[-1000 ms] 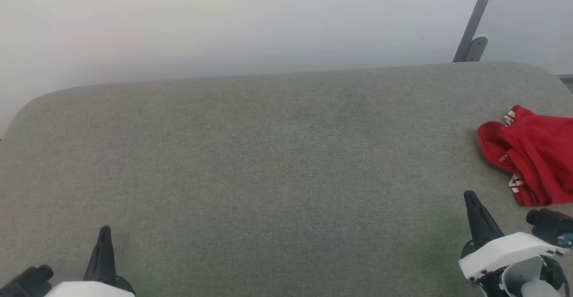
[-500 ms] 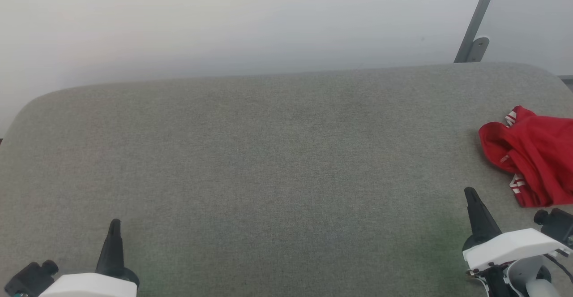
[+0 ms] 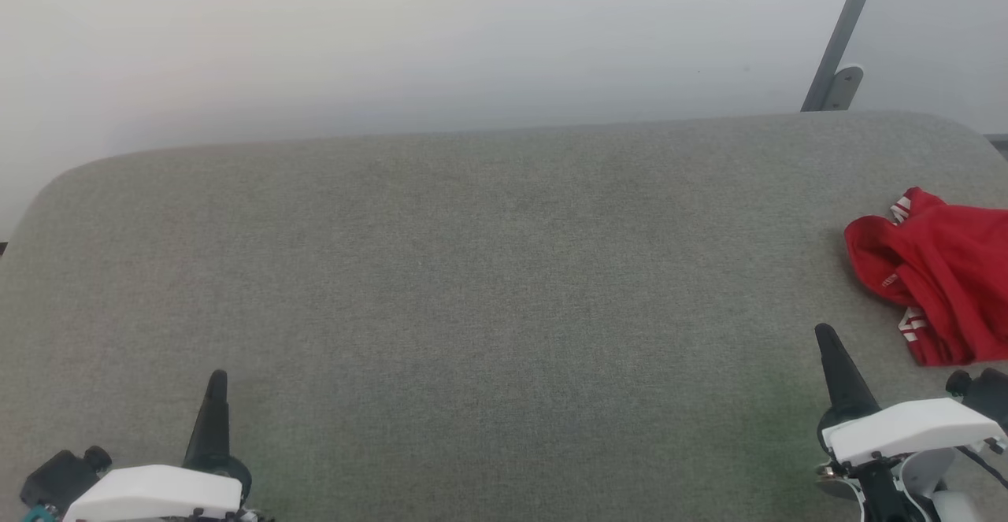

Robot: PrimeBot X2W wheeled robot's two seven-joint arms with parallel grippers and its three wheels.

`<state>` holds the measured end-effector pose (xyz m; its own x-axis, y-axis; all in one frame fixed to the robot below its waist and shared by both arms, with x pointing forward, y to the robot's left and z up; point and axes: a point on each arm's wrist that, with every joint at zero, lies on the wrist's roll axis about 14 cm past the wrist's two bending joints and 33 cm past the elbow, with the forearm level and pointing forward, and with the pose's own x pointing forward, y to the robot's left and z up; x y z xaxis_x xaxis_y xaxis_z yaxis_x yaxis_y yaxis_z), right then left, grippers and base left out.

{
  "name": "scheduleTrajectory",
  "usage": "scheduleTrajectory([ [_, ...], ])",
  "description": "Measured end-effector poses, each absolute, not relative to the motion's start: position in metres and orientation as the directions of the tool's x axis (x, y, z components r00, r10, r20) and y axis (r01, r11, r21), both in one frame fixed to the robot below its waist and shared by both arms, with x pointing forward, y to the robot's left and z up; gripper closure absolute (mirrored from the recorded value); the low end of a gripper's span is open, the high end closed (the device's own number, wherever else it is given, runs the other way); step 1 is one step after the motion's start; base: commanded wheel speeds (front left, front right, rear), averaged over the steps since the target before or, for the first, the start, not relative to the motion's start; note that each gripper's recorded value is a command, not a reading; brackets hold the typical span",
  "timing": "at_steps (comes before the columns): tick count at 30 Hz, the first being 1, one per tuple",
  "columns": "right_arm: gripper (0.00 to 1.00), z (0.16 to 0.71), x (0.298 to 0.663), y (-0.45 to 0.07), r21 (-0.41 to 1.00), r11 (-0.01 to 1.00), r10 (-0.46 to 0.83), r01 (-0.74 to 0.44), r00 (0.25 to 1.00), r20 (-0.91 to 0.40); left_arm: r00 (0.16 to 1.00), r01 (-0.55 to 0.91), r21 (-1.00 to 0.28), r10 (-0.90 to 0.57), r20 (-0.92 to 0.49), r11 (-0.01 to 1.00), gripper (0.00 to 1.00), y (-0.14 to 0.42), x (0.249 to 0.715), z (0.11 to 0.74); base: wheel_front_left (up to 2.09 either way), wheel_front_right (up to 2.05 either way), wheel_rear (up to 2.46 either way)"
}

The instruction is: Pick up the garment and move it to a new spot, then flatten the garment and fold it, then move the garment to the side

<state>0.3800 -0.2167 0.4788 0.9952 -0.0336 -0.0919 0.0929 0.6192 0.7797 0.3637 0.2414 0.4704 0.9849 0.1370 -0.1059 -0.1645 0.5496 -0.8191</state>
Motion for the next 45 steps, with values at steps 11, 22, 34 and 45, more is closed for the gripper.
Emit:
scheduleTrajectory([
  [11, 1.00, 0.482, 0.381, -0.214, 0.853, 0.514, -0.033, 0.093, 0.995, -0.089, 0.988, -0.141, -0.882, 0.115, -0.099, 0.451, 1.00, 0.233, 0.369, 0.475, 0.00, 0.00, 0.00],
  [22, 1.00, 0.486, 0.383, -0.212, 0.906, 0.415, -0.029, 0.083, 0.997, -0.078, 0.992, -0.117, -0.923, 0.089, -0.090, 0.367, 1.00, 0.226, 0.373, 0.479, 0.00, 0.00, 0.00],
  [34, 1.00, 0.489, 0.384, -0.209, 0.948, 0.310, -0.023, 0.072, 0.997, -0.068, 0.995, -0.091, -0.958, 0.067, -0.076, 0.270, 1.00, 0.220, 0.377, 0.485, 0.00, 0.00, 0.00],
  [45, 1.00, 0.494, 0.386, -0.207, 0.974, 0.222, -0.016, 0.055, 0.998, -0.052, 0.997, -0.073, -0.979, 0.048, -0.065, 0.192, 1.00, 0.214, 0.379, 0.488, 0.00, 0.00, 0.00],
])
